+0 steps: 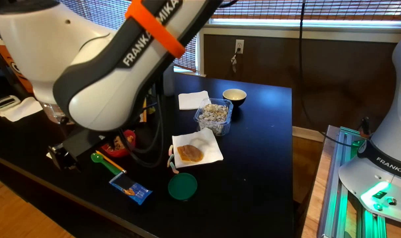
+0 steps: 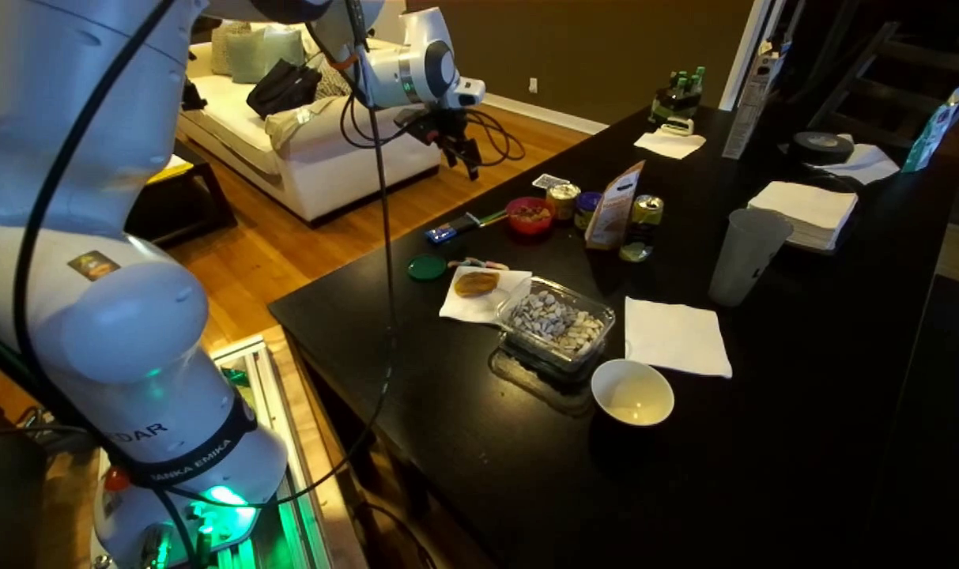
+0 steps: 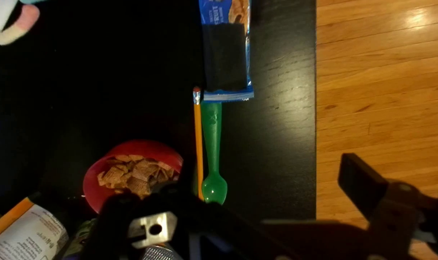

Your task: Pick up the spoon, get some of the objects from the plastic bowl and put them in the white bowl

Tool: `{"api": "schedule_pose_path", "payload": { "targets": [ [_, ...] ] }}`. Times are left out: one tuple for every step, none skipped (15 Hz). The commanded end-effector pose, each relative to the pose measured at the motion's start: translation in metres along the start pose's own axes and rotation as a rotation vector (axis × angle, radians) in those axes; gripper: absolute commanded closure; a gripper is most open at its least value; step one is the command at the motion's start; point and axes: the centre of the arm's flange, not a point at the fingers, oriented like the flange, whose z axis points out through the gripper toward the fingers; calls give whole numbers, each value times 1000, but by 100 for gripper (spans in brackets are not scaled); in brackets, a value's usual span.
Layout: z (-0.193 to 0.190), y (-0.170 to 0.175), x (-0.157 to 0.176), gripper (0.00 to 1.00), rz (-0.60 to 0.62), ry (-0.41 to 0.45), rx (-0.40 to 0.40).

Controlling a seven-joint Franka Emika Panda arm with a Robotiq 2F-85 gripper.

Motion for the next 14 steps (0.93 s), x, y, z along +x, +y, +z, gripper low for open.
{"api": "schedule_pose_path", "payload": {
  "targets": [
    [32,-20,27,0,-12,28,-76],
    [40,-21,28,0,-18,30,-99],
    [44,-23,27,0,-34,11,-101],
    [33,-5,11,0,-15,7,-65],
    [38,-7,12,0,-18,3,-73],
    [41,-10,12,0,-20,1,-77],
    [43,-12,12,0,-21,1,-78],
    [43,-12,13,0,-21,2,-78],
    [43,-13,13,0,-21,2,-79],
    [42,-12,14,0,-21,3,-79],
    [50,-11,15,0,-11,-23,-66],
    [56,-10,18,0,3,-22,-52],
    [62,-9,19,0,11,-23,-45],
    [68,-7,21,0,16,-23,-41]
  ]
}}
